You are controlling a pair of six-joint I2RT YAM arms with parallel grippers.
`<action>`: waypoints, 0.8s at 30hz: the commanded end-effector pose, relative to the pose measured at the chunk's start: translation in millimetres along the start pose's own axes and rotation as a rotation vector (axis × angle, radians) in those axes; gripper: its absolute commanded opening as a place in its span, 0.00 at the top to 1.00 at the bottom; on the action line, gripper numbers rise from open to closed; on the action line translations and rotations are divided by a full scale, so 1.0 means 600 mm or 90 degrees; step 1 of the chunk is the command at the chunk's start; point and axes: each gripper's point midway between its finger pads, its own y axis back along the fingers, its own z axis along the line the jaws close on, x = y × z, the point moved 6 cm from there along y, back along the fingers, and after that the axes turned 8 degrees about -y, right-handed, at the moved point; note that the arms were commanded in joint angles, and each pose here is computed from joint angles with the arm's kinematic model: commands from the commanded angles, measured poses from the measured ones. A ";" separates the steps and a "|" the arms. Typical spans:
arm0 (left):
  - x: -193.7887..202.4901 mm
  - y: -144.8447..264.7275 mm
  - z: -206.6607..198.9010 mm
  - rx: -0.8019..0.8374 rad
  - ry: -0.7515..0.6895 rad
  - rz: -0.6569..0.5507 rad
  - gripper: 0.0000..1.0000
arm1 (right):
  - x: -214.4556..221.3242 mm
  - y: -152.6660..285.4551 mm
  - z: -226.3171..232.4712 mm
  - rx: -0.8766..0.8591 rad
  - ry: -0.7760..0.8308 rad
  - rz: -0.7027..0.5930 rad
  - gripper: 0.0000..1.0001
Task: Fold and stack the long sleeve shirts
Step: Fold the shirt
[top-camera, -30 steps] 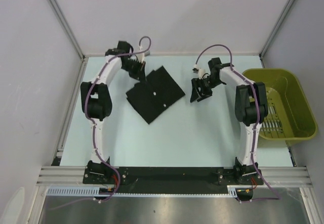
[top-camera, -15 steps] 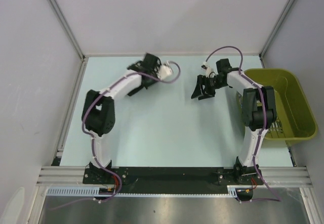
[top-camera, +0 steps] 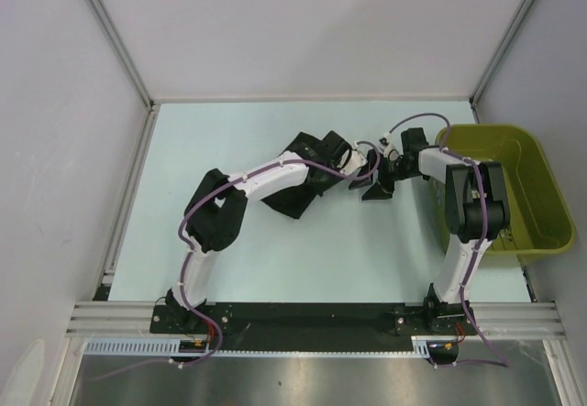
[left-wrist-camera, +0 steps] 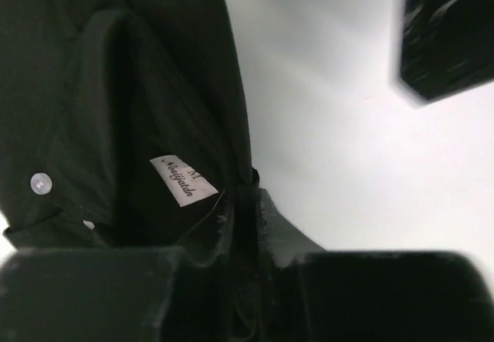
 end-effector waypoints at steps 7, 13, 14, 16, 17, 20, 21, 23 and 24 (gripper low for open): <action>-0.019 0.162 0.026 0.164 0.159 -0.200 0.34 | 0.005 0.000 0.041 -0.052 -0.119 -0.098 0.12; 0.067 0.223 0.107 0.157 0.271 -0.263 0.31 | 0.026 -0.070 0.032 -0.052 -0.196 -0.097 0.05; 0.094 0.220 0.118 0.154 0.302 -0.260 0.31 | 0.021 -0.081 0.042 -0.065 -0.194 -0.115 0.05; 0.112 0.234 0.133 0.133 0.334 -0.279 0.30 | 0.020 -0.100 0.034 -0.060 -0.204 -0.128 0.07; 0.138 0.229 0.141 0.125 0.364 -0.271 0.30 | 0.013 -0.108 0.030 -0.059 -0.203 -0.148 0.08; 0.170 0.238 0.153 0.110 0.418 -0.289 0.30 | 0.008 -0.132 0.022 -0.053 -0.223 -0.153 0.12; 0.175 0.240 0.154 0.111 0.432 -0.295 0.29 | 0.009 -0.140 0.022 -0.054 -0.228 -0.154 0.18; 0.197 0.241 0.159 0.096 0.449 -0.300 0.28 | 0.002 -0.156 0.019 -0.053 -0.226 -0.157 0.37; 0.202 0.243 0.159 0.104 0.469 -0.304 0.28 | 0.003 -0.161 0.017 -0.052 -0.227 -0.152 0.45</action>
